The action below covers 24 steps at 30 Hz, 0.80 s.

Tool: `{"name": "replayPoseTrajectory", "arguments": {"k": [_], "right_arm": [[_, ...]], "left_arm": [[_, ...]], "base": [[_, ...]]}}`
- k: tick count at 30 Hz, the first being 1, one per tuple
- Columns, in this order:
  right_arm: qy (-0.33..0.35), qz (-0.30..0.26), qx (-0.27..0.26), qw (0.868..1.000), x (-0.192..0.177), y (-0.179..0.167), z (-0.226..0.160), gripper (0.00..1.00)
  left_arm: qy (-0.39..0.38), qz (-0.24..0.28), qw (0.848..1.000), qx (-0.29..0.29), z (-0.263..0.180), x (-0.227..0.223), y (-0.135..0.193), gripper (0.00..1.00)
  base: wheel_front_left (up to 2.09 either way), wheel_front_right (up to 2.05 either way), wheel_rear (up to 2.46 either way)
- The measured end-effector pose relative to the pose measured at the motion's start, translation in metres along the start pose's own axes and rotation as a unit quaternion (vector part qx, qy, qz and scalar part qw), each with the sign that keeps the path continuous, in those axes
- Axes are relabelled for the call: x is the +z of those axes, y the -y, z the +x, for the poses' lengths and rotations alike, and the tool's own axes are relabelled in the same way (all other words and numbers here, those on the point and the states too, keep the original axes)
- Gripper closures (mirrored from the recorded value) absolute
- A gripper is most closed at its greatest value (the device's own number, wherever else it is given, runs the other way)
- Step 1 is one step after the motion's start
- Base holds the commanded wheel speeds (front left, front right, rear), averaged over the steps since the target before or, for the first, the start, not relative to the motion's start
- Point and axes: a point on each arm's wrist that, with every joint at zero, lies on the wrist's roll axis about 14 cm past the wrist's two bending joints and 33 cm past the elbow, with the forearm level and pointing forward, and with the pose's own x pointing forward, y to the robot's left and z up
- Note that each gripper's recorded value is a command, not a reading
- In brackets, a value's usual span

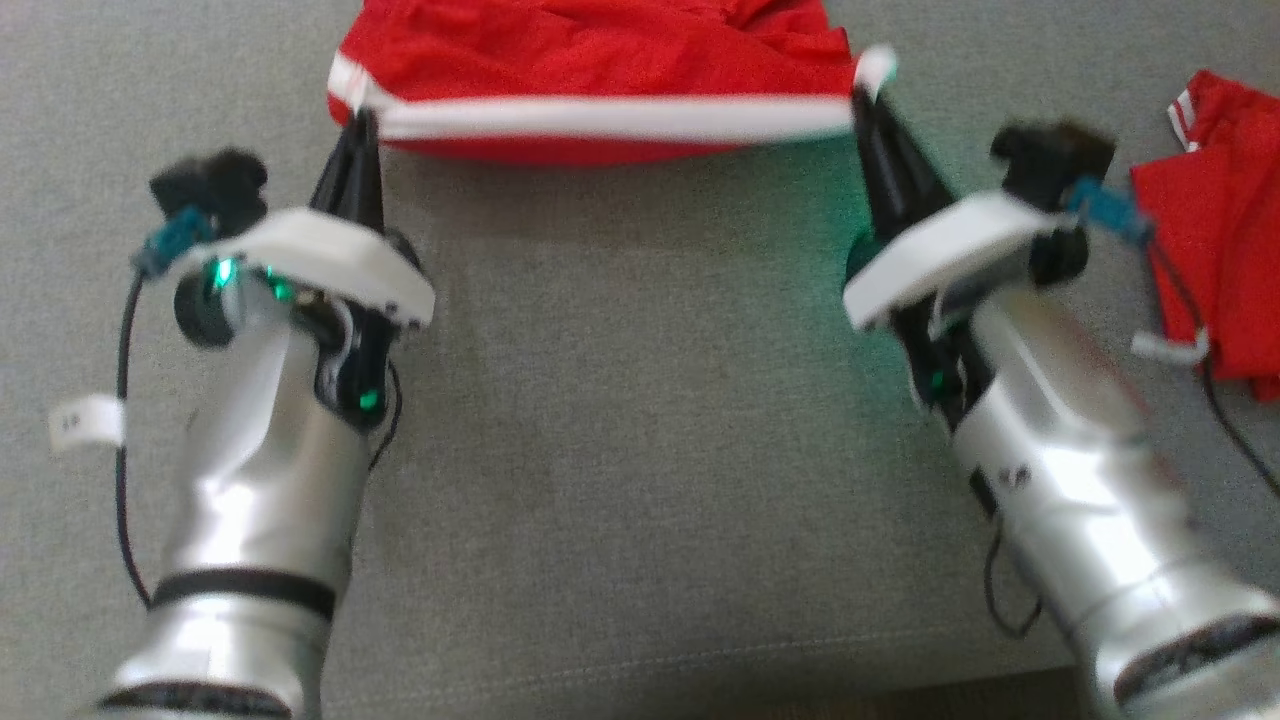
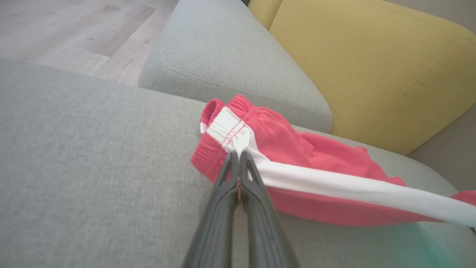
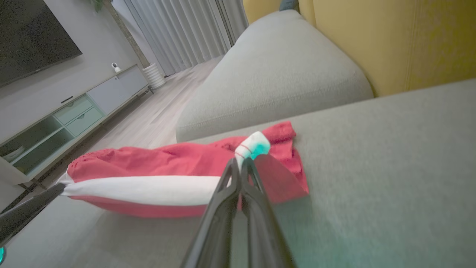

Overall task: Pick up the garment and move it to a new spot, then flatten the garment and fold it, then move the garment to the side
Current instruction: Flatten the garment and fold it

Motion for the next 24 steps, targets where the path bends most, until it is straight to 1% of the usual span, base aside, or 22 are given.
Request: {"name": "replayPoseTrajectory", "arguments": {"k": [5,9,13,16,18,24], "right_arm": [[-0.023,0.029,-0.008,0.999,-0.036,0.001,-0.030,1.00],[-0.002,0.043,-0.021,0.999,-0.035,0.008,-0.056,1.00],[0.011,0.050,-0.020,0.998,-0.039,0.000,-0.088,1.00],[0.004,0.053,-0.030,0.998,-0.050,-0.001,-0.118,1.00],[-0.013,0.055,-0.038,0.998,-0.058,0.000,-0.136,1.00],[-0.024,0.059,-0.052,0.997,-0.051,-0.007,-0.175,1.00]], "left_arm": [[-0.010,-0.020,1.000,-0.002,-0.025,-0.023,-0.001,1.00],[-0.027,-0.017,0.999,-0.010,-0.057,-0.046,0.002,1.00],[-0.029,-0.022,0.999,-0.010,-0.091,-0.056,0.004,1.00],[-0.029,-0.019,0.999,-0.013,-0.115,-0.060,0.009,1.00],[-0.030,-0.020,0.999,-0.013,-0.130,-0.064,0.013,1.00],[-0.032,-0.020,0.999,0.002,-0.170,-0.061,0.015,1.00]], "base": [[0.00,0.00,0.00],[0.00,0.00,0.00],[0.00,0.00,0.00],[0.00,0.00,0.00],[0.00,0.00,0.00],[0.00,0.00,0.00]]}}
